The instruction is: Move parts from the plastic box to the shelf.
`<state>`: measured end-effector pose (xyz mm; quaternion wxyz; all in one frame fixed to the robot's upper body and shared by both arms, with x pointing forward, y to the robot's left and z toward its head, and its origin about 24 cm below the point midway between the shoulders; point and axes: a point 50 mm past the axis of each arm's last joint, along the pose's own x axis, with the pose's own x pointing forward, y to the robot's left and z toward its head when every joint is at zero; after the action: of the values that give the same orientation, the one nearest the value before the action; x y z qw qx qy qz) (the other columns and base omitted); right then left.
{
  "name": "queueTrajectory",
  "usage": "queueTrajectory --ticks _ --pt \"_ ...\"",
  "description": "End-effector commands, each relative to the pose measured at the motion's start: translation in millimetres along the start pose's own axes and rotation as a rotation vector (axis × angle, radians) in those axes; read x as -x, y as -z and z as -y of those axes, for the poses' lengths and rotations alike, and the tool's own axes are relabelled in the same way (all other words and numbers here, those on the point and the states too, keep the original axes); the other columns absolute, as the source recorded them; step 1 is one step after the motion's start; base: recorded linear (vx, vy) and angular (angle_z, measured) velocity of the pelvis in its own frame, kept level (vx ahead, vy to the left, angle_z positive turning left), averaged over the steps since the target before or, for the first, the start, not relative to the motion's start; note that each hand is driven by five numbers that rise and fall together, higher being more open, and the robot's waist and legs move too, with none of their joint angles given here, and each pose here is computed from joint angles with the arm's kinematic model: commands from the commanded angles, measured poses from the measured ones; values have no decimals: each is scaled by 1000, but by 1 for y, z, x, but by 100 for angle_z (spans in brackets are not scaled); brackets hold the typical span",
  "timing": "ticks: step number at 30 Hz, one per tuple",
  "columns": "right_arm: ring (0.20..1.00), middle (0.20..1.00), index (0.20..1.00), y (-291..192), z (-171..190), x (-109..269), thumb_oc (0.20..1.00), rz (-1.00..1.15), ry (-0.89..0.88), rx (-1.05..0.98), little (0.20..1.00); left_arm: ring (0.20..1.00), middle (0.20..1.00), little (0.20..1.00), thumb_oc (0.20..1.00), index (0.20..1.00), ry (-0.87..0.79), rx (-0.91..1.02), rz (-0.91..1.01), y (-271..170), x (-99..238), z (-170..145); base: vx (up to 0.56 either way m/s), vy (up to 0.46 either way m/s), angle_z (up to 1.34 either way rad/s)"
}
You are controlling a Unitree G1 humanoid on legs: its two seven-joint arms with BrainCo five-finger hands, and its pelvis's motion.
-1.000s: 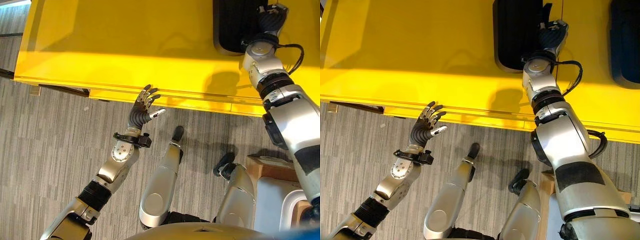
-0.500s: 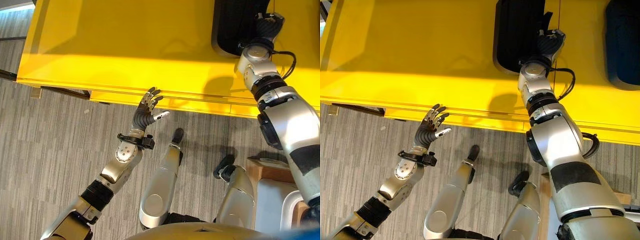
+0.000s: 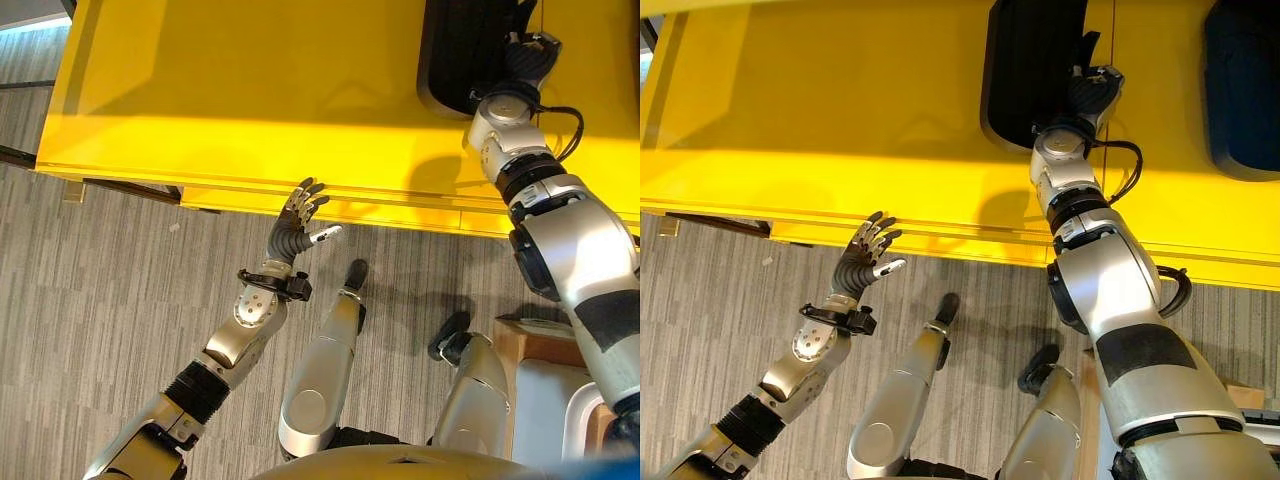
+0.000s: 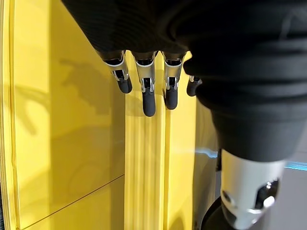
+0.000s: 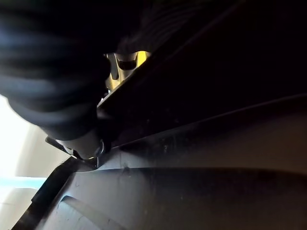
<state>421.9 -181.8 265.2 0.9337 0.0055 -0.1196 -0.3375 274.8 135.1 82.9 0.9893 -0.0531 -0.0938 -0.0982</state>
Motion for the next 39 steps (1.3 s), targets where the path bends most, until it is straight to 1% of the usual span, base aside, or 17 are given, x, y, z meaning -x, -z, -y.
queueTrajectory --ticks 1,4,6,7,10,15,17,18,19,20,24,26,28,31,35,36,39 --pt "1000 1000 1000 -4 2 -2 1000 15 6 -3 1000 1000 1000 1000 1000 1000 30 0 42 -9 -5 7 0 0 0" --pt "1000 1000 1000 -11 0 -1 1000 79 2 38 1000 1000 1000 1000 1000 1000 29 -1 41 -9 -4 7 0 0 0" --pt "1000 1000 1000 -10 0 -1 1000 79 2 40 1000 1000 1000 1000 1000 1000 28 0 41 -9 -4 7 -37 15 0" --pt "1000 1000 1000 -17 -1 -1 1000 123 2 54 1000 1000 1000 1000 1000 1000 29 0 43 -9 -4 7 0 0 0" --pt "1000 1000 1000 -22 -5 3 1000 169 -10 48 1000 1000 1000 1000 1000 1000 19 -3 44 -8 -4 6 -24 14 -2" --pt "1000 1000 1000 -39 -20 21 1000 259 -39 -77 1000 1000 1000 1000 1000 1000 -6 6 46 -7 -5 4 -15 11 -2" --pt "1000 1000 1000 -43 -22 24 1000 285 -48 -91 1000 1000 1000 1000 1000 1000 -10 8 46 -7 -5 4 0 0 0" --pt "1000 1000 1000 -52 -27 33 1000 339 -67 -137 1000 1000 1000 1000 1000 1000 -20 6 46 -7 -4 3 0 0 0" --pt "1000 1000 1000 -51 -27 34 1000 339 -67 -136 1000 1000 1000 1000 1000 1000 -20 6 46 -7 -4 3 0 0 0" --pt "1000 1000 1000 -62 -26 42 1000 396 -62 -193 1000 1000 1000 1000 1000 1000 -33 7 47 -6 -3 1 0 0 0" --pt "1000 1000 1000 -81 -18 55 1000 499 -52 -295 1000 1000 1000 1000 1000 1000 -44 6 39 -4 -1 0 4 -3 -2" --pt "1000 1000 1000 -84 -15 57 1000 524 -44 -305 1000 1000 1000 1000 1000 1000 -45 4 41 -4 -1 0 0 0 0" --pt "1000 1000 1000 -99 -5 67 1000 626 -12 -360 1000 1000 1000 1000 1000 1000 -47 -8 42 -4 -1 -1 0 0 0" --pt "1000 1000 1000 -107 9 77 1000 718 36 -394 1000 1000 1000 1000 1000 1000 -49 -29 44 -3 0 -1 11 -3 -4" --pt "1000 1000 1000 -112 16 86 1000 793 56 -398 1000 1000 1000 1000 1000 1000 -48 -47 47 -4 2 -3 1 -8 -3" --pt "1000 1000 1000 -115 22 89 1000 830 83 -400 1000 1000 1000 1000 1000 1000 -50 -51 49 -4 3 -4 3 -11 -9" --pt "1000 1000 1000 -119 30 101 1000 896 77 -432 1000 1000 1000 1000 1000 1000 -58 -71 45 -3 7 -9 3 -18 -7"
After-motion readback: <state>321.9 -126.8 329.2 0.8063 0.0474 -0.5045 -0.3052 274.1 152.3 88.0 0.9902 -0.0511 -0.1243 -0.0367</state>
